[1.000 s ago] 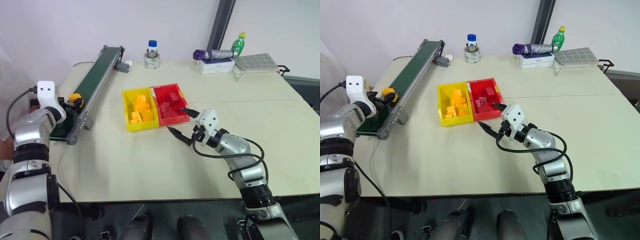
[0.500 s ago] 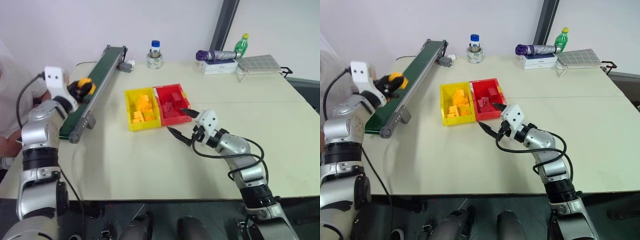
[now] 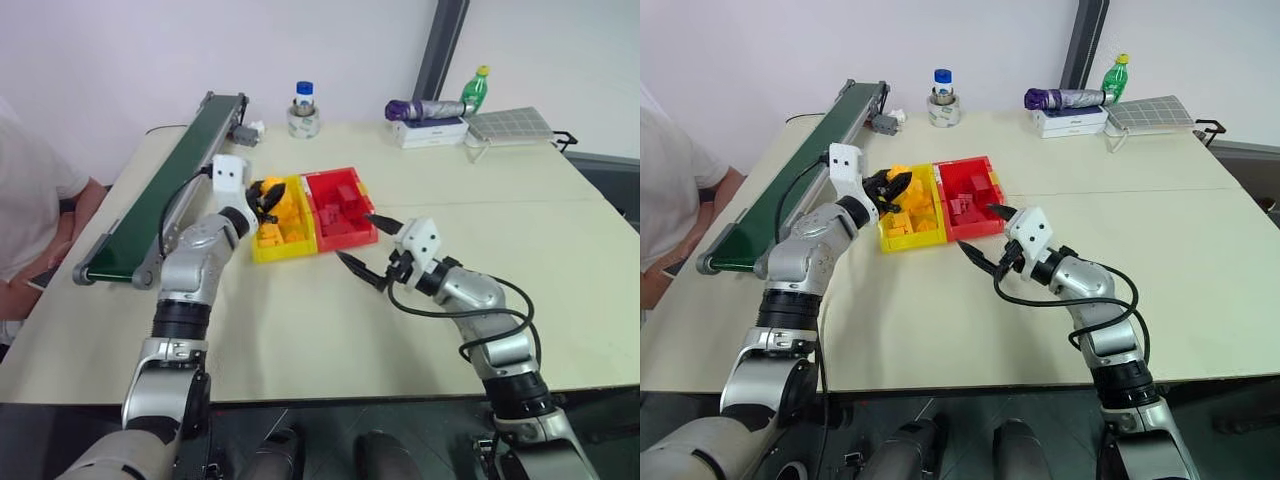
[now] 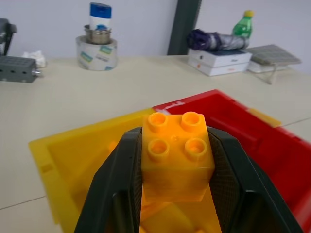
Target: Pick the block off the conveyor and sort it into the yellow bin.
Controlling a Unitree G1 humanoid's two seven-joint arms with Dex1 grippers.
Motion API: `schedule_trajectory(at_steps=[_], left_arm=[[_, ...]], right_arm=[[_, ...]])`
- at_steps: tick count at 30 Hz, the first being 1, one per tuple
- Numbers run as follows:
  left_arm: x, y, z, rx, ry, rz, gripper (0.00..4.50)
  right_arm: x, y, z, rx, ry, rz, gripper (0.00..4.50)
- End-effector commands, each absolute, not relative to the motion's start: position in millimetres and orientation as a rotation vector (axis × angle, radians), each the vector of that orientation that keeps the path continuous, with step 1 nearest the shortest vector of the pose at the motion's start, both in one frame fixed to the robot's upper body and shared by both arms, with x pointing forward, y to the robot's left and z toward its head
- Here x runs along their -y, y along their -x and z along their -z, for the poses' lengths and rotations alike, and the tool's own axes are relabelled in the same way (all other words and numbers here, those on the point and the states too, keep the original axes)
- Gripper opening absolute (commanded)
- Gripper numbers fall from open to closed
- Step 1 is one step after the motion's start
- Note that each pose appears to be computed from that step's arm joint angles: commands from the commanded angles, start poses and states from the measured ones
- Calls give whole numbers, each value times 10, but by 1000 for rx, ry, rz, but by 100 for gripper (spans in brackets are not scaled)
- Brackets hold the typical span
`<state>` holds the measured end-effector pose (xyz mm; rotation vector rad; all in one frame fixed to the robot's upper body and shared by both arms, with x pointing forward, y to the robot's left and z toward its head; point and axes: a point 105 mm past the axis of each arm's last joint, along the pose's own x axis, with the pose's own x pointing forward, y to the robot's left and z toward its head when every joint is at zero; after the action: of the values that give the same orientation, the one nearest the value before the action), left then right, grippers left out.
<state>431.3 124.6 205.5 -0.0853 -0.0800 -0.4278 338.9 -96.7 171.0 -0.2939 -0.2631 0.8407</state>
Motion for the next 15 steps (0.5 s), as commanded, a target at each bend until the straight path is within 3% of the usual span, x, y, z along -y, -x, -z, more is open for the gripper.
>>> schedule_trajectory(at_steps=[1,3,10,13,15], left_arm=[[-1182,-4296,-2305,166,112,471,337],[-1142,-4282,-2317,182,96,474,439],[-1334,-4104,-2497,267,62,522,446],[-1574,-3861,-2516,277,108,606,446],[-1651,-3646,-2343,216,-2,674,446]], right_arm=[[973,-3342,-1895,335,310,-828,450],[977,-3340,-1893,336,309,-824,450],[960,-3334,-1873,334,307,-828,450],[969,-3338,-1867,332,311,-828,450],[983,-3338,-1859,331,311,-826,450]])
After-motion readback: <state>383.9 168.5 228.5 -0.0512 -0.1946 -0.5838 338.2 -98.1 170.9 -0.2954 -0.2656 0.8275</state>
